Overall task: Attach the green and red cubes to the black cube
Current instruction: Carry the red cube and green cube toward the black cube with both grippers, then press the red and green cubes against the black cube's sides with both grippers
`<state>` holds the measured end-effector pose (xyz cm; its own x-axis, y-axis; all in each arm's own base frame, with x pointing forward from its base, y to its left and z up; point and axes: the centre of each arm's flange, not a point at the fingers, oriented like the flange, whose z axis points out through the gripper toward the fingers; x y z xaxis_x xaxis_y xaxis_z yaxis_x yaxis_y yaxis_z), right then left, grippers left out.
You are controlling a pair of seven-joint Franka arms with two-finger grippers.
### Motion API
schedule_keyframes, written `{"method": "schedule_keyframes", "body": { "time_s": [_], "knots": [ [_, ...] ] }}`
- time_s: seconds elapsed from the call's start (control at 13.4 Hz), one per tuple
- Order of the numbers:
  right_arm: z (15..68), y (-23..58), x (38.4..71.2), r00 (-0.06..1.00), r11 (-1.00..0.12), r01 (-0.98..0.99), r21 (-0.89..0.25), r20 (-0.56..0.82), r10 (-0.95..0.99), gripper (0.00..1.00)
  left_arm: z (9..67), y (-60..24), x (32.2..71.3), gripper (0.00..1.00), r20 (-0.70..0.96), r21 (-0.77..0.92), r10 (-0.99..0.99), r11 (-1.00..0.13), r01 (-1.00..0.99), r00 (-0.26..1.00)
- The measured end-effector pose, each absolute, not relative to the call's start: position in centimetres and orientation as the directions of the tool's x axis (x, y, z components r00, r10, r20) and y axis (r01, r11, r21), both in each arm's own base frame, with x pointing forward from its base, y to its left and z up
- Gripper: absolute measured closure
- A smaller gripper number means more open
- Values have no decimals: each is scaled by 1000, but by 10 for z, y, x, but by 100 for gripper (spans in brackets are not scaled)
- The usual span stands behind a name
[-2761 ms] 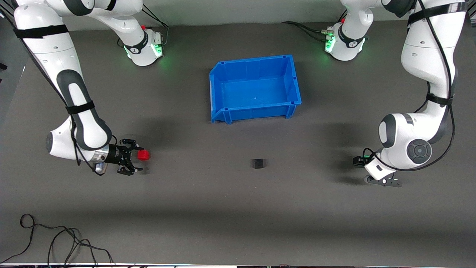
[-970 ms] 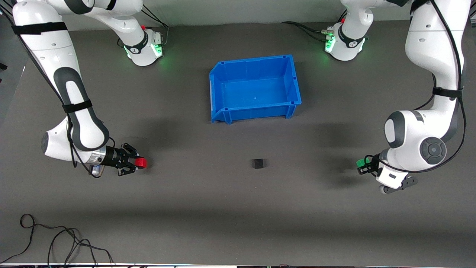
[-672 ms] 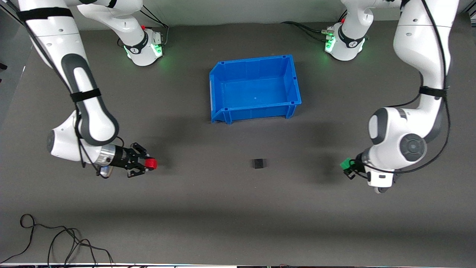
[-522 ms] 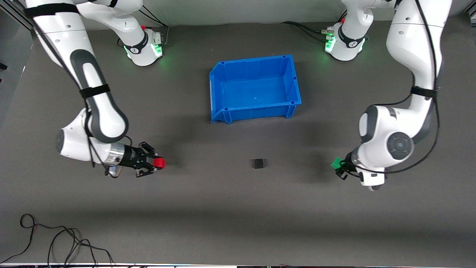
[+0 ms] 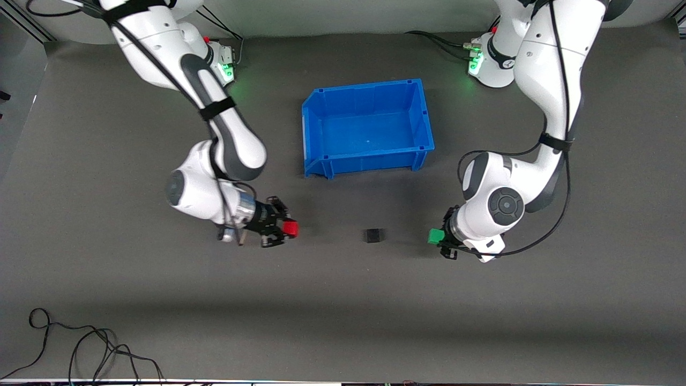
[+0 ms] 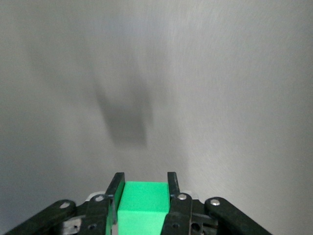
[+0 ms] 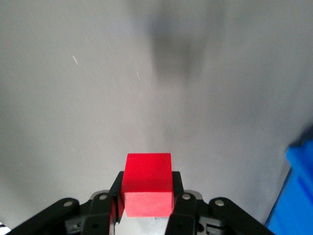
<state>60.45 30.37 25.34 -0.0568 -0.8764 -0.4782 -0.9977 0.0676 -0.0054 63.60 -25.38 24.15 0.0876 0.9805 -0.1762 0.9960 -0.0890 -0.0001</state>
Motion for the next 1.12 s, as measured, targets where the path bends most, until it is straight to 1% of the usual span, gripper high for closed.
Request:
{"method": "schedule_keyframes", "body": {
  "time_s": [0.22, 0.3, 0.52, 0.75, 0.97, 1.12],
  "knots": [
    [245, 351, 609, -39, 51, -999, -12, -487, -872, 60, 226, -290, 628, 60, -213, 19, 975, 76, 997, -70],
    [241, 359, 612, -29, 43, -999, -18, -489, -872, 60, 220, -303, 624, 60, -219, 28, 971, 103, 994, -94],
    [225, 377, 622, -7, 26, -999, -31, -491, -871, 60, 195, -330, 608, 60, -212, 12, 973, 101, 995, -96],
    [203, 392, 630, 6, 30, -997, -65, -486, -874, 60, 182, -342, 600, 60, -208, 5, 973, 103, 995, -100],
    [180, 414, 622, -2, 53, -994, -95, -475, -880, 60, 184, -350, 596, 60, -210, 5, 973, 103, 995, -100],
    [175, 432, 613, -6, 62, -993, -100, -478, -878, 60, 183, -354, 593, 60, -210, 4, 973, 101, 995, -98]
  ]
}}
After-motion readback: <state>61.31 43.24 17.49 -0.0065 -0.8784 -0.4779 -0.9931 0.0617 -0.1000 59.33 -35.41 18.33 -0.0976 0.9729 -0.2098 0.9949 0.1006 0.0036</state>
